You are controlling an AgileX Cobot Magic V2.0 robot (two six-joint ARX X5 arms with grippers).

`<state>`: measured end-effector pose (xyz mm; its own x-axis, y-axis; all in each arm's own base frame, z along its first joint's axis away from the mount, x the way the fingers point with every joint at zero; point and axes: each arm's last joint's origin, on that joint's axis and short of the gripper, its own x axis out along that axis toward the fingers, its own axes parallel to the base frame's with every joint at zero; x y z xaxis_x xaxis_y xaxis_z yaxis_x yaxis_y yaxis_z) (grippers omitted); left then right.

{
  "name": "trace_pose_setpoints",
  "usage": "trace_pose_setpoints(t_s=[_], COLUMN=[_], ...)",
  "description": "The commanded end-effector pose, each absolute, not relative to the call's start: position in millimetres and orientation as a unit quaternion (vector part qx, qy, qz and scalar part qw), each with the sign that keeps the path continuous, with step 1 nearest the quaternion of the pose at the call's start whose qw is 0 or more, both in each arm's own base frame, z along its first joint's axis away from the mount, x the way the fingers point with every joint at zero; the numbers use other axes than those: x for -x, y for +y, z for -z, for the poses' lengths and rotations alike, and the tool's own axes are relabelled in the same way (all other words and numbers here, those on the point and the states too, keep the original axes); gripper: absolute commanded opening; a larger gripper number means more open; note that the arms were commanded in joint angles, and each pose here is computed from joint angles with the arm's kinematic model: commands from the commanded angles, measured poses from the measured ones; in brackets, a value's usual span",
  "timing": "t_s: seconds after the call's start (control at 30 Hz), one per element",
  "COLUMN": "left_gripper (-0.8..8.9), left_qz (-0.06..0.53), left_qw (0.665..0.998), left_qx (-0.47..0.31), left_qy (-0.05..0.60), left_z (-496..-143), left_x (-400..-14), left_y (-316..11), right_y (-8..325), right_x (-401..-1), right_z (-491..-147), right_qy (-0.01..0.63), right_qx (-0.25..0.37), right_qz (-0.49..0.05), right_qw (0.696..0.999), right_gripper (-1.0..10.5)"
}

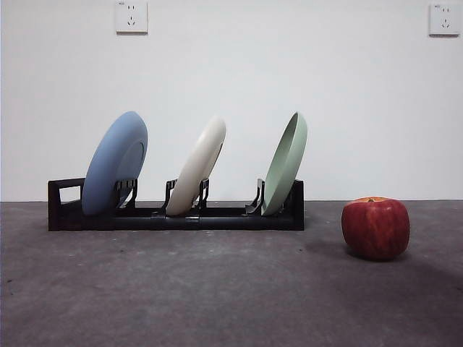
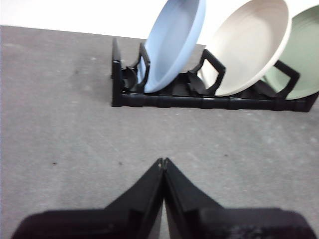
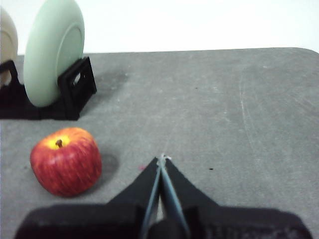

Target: Take the yellow plate from the plate rack,put the plate on the table,take the apple from the table,put the apple in the plate

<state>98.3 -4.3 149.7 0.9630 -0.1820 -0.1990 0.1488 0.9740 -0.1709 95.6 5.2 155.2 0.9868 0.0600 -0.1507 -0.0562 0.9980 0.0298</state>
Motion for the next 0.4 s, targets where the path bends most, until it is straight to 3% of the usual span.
trace_pose_setpoints(t_s=[0.03,0.23,0.4], left_gripper=[-0.06,-0.06,-0.06], left_qz=[0.093,0.105,0.129], left_qw=[0.985,0.982,0.979], left_qx=[0.105,0.123,0.126], left_qy=[0.104,0.096,0.091], left_z=[-155.0,-181.4,-211.8], left_x=[-97.7,-93.4,-90.0], left_y=[-4.8,-5.6,-7.0], right_y=[5.2,5.0,5.5], right_x=[-94.5,-89.8,-86.5], right_z=[-163.0,-192.3,-222.3], right_qy=[0.063,0.03,0.035], right_qx=[-0.07,-0.121,-0.129], right_qz=[-0.027,-0.028,-0.038], right_qw=[0.995,0.992,0.99], right_gripper=[-0.1,-0.1,-0.1])
